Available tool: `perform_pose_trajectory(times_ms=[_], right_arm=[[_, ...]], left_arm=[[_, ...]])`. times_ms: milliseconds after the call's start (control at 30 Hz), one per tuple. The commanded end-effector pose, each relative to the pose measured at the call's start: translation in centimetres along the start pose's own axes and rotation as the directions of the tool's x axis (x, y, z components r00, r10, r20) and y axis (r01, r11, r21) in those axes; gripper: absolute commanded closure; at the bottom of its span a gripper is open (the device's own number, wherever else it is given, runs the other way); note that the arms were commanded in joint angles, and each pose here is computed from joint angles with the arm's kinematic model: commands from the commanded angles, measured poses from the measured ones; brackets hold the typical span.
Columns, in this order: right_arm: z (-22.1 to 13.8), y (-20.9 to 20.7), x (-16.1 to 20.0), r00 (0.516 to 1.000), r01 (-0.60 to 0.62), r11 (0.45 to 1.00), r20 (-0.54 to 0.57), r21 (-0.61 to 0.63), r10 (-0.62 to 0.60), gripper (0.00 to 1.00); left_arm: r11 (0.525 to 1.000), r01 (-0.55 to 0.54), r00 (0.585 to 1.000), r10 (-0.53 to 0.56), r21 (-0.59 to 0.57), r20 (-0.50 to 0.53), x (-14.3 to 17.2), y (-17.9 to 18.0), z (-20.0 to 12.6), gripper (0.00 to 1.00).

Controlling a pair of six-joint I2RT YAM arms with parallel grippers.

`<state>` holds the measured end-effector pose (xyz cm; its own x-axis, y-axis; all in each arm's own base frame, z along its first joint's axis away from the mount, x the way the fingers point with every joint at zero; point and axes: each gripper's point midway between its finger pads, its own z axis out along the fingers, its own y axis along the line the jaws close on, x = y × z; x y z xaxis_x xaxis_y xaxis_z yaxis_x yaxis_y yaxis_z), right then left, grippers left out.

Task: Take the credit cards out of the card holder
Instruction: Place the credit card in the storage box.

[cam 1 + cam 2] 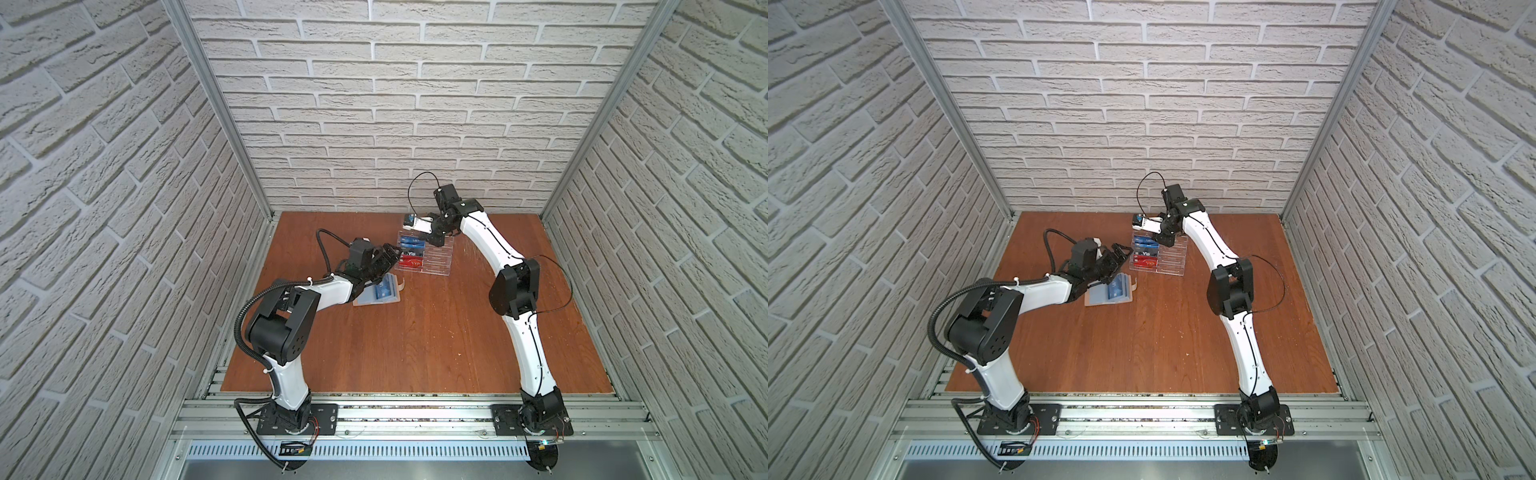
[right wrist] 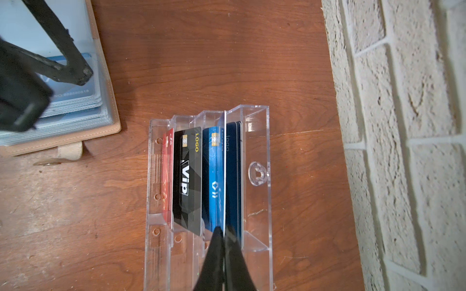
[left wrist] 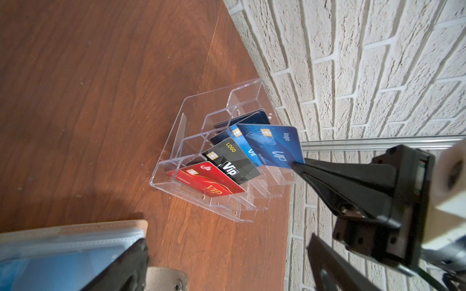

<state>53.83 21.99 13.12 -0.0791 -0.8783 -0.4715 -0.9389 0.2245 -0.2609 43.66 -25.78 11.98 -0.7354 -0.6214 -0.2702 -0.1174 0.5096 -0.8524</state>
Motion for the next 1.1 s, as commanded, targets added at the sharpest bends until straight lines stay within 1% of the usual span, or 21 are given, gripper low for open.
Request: perform_pose_trajectory(times_ms=[0, 400, 567, 800, 1067], right_arm=[[0.36, -0.69, 0.02, 1.0, 0.02, 0.999, -0.001, 0.03, -0.02, 0.94], [0.56, -0.79, 0.16, 1.0, 0.012, 0.999, -0.005, 0.039, -0.012, 0.94], [0.65, -0.83, 0.42, 1.0, 0.008, 0.999, -0.014, 0.043, -0.008, 0.91], [0.51, -0.93, 0.42, 1.0, 0.007, 0.999, -0.015, 0.054, -0.006, 0.86], [-0.02, -1.14, 0.05, 1.0, 0.004, 0.998, -0.005, 0.066, -0.003, 0.84]], left_arm=[[1.0, -0.013, 1.0, 0.013, 0.02, 0.017, -0.67, -0.18, 0.22, 0.02], [1.0, -0.013, 1.0, 0.013, 0.021, 0.004, -0.59, -0.33, 0.64, 0.02], [1.0, -0.01, 1.0, 0.01, 0.017, 0.001, -0.47, -0.07, 0.73, 0.02], [1.0, -0.01, 1.0, 0.01, 0.018, 0.0, -0.39, -0.02, 0.74, 0.02], [1.0, -0.007, 1.0, 0.007, 0.015, 0.001, -0.35, 0.16, 0.64, 0.02]])
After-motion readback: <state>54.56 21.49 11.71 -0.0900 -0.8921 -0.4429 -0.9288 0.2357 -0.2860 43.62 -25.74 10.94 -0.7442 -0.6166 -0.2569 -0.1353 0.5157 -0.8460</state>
